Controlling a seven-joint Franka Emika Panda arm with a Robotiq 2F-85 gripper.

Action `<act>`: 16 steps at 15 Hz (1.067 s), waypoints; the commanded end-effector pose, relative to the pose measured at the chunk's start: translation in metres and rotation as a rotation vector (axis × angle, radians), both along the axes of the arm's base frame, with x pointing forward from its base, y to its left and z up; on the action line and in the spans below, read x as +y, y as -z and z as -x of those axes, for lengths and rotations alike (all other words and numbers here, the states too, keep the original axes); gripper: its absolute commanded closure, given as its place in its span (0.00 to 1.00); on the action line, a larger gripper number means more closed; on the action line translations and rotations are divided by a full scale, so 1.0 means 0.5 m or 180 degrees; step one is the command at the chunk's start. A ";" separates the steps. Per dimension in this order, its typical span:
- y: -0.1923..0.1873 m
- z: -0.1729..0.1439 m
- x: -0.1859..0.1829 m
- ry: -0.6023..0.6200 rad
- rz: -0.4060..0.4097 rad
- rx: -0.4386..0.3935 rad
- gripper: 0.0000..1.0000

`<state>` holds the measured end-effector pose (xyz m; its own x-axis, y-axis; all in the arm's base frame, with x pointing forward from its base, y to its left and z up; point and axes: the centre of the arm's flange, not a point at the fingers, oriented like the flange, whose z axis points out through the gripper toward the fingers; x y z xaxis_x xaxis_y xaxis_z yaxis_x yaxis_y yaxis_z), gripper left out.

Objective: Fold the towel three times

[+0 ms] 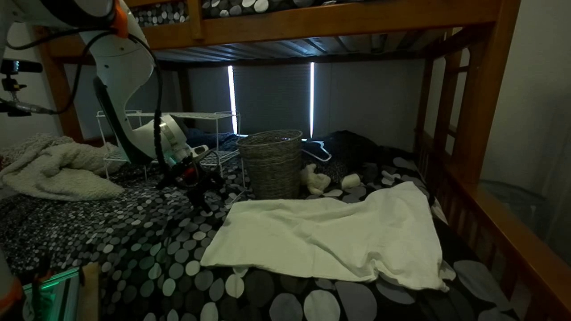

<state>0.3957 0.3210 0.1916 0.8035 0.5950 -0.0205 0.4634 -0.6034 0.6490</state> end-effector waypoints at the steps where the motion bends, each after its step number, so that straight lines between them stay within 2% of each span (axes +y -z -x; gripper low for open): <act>1: 0.077 -0.013 0.018 -0.0001 0.0164 -0.0124 0.00; 6: 0.127 -0.020 0.006 0.0067 0.0396 -0.0176 0.00; 11: 0.160 -0.033 0.000 0.0146 0.0492 -0.0329 0.00; 12: 0.165 -0.036 -0.005 0.0174 0.0536 -0.0375 0.03; 16: 0.176 -0.039 -0.021 0.0257 0.0668 -0.0454 0.39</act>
